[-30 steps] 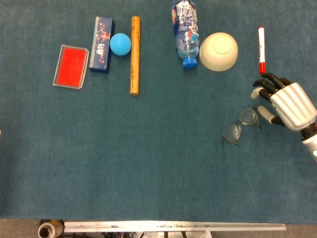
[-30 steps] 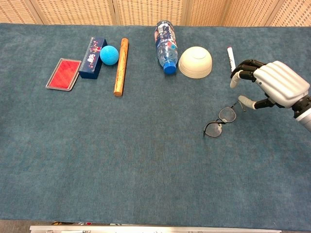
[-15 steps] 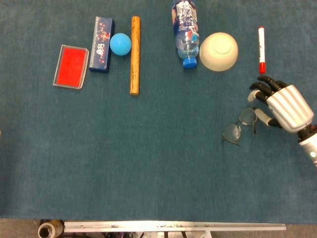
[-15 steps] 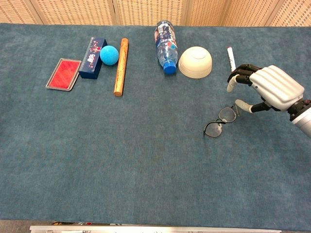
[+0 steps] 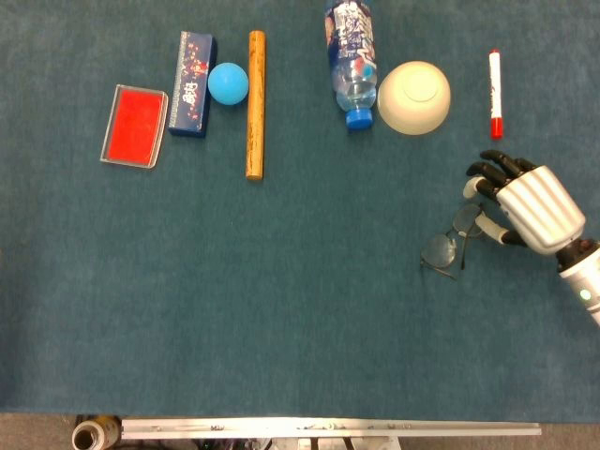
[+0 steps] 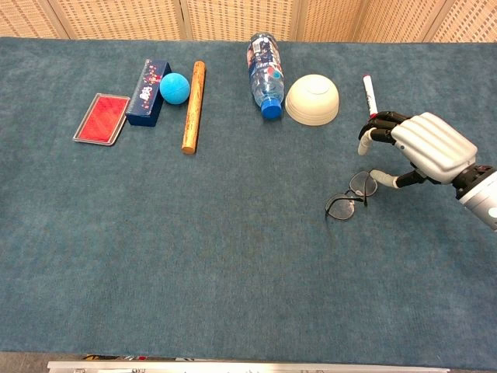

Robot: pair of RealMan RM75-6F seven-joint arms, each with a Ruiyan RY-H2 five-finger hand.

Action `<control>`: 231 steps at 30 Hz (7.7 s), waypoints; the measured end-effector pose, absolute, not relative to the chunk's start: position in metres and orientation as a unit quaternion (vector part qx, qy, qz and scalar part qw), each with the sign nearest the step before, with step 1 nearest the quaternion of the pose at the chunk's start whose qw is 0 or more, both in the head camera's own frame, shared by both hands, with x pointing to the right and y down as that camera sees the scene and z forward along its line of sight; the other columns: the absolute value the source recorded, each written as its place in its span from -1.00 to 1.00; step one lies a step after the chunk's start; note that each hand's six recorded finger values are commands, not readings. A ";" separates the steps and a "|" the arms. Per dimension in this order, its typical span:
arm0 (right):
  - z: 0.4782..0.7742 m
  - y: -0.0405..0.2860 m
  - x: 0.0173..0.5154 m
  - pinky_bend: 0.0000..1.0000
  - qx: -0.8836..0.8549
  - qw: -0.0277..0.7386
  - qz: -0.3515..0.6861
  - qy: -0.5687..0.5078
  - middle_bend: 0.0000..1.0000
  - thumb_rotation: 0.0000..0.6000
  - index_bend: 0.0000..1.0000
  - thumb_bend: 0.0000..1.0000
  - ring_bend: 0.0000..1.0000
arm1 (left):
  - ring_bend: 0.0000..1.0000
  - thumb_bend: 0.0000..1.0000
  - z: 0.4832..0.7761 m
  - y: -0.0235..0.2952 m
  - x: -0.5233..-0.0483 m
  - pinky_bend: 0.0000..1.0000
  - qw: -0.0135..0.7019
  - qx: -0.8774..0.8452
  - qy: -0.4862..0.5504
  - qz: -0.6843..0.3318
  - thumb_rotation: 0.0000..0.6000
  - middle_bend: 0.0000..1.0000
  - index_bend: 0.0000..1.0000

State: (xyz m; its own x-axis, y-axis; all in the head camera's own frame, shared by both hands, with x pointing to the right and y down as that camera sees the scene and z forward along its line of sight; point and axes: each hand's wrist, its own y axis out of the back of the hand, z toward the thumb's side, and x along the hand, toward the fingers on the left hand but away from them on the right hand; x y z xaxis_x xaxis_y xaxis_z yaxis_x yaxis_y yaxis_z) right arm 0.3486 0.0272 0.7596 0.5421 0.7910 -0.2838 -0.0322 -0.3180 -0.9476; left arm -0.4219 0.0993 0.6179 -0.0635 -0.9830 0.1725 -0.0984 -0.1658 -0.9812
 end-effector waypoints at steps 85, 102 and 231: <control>0.778 0.020 0.323 -0.10 -0.717 0.510 0.386 -0.278 -0.27 1.00 -0.11 -0.67 -0.60 | -0.27 -0.77 0.616 0.101 -0.421 0.09 0.414 -0.549 0.495 -0.532 1.00 -0.18 -0.14; 0.691 0.026 0.301 -0.10 -0.719 0.542 0.278 -0.335 -0.27 1.00 -0.11 -0.68 -0.60 | -0.27 -0.77 0.620 0.100 -0.420 0.09 0.414 -0.549 0.488 -0.537 1.00 -0.18 -0.14; 0.746 0.045 0.358 -0.10 -0.672 0.574 0.400 -0.244 -0.27 1.00 -0.11 -0.68 -0.60 | -0.27 -0.77 0.623 0.101 -0.418 0.09 0.415 -0.547 0.482 -0.545 1.00 -0.18 -0.14</control>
State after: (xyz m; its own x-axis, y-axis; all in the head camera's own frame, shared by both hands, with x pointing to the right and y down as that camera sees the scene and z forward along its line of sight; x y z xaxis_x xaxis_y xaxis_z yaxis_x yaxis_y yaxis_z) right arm 0.3577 0.0448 0.7464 0.5610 0.7865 -0.2582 -0.1322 -0.2227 -0.9659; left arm -0.4182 0.1013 0.6229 -0.0575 -0.9790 0.1954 -0.0747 -0.1910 -0.9787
